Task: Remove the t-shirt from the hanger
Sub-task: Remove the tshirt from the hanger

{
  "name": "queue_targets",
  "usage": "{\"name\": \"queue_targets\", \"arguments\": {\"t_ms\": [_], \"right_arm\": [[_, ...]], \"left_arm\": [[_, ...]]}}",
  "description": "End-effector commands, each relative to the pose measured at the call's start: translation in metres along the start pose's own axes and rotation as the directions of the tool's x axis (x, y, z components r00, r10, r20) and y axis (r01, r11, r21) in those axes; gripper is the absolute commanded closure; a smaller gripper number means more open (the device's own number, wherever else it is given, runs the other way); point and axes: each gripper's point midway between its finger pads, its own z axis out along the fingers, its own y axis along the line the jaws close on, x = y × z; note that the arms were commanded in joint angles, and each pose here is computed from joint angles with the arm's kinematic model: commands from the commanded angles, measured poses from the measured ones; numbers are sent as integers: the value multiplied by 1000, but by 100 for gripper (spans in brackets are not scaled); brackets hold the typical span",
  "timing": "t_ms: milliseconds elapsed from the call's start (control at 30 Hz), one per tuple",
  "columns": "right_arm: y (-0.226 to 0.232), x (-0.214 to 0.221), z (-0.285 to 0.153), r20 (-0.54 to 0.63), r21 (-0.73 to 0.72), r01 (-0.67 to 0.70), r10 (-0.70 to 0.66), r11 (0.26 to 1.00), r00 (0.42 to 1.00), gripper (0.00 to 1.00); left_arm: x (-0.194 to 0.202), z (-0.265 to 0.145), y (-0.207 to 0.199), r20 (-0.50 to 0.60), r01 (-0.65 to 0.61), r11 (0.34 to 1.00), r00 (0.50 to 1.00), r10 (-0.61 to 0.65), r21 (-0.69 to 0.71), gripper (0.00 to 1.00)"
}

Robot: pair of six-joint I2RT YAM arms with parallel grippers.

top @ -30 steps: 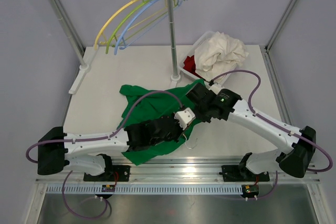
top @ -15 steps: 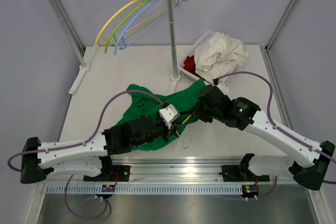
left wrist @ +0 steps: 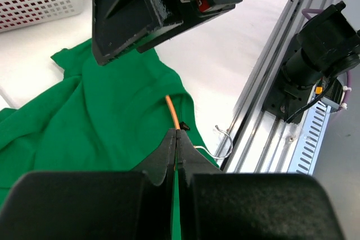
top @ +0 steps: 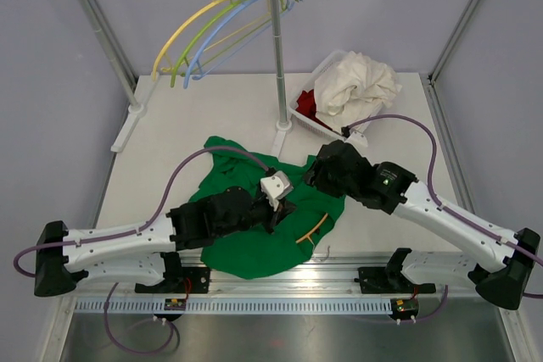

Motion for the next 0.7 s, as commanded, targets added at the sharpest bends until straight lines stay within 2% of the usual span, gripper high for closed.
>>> {"name": "queue_targets", "arguments": {"t_ms": [0, 167, 233, 267, 433, 500, 667], "right_arm": [[10, -13, -5, 56, -58, 6, -3, 998, 998, 47], [-13, -4, 7, 55, 19, -10, 9, 1000, 998, 46], [-27, 4, 16, 48, 69, -42, 39, 997, 998, 46], [-44, 15, 26, 26, 122, -32, 29, 992, 999, 46], [-90, 51, 57, -45, 278, -9, 23, 961, 999, 44], [-97, 68, 71, -99, 284, 4, 25, 959, 995, 45], [-103, 90, 95, -160, 298, 19, 30, 954, 987, 49]], "left_arm": [[-24, 2, -10, 59, 32, 998, 998, -35, 49, 100], [-20, 6, -5, 33, 25, 999, 999, -26, 30, 100], [-12, 12, -6, 3, 8, 999, 1000, -8, 36, 93], [-11, 14, -8, -9, 4, 999, 1000, -4, 42, 85], [-4, 24, -3, -46, 6, 1000, 999, -6, 7, 75], [-4, 23, -2, -36, 15, 1000, 999, -15, 1, 65], [-12, 15, 4, 8, 20, 999, 1000, -20, -25, 57]]}}
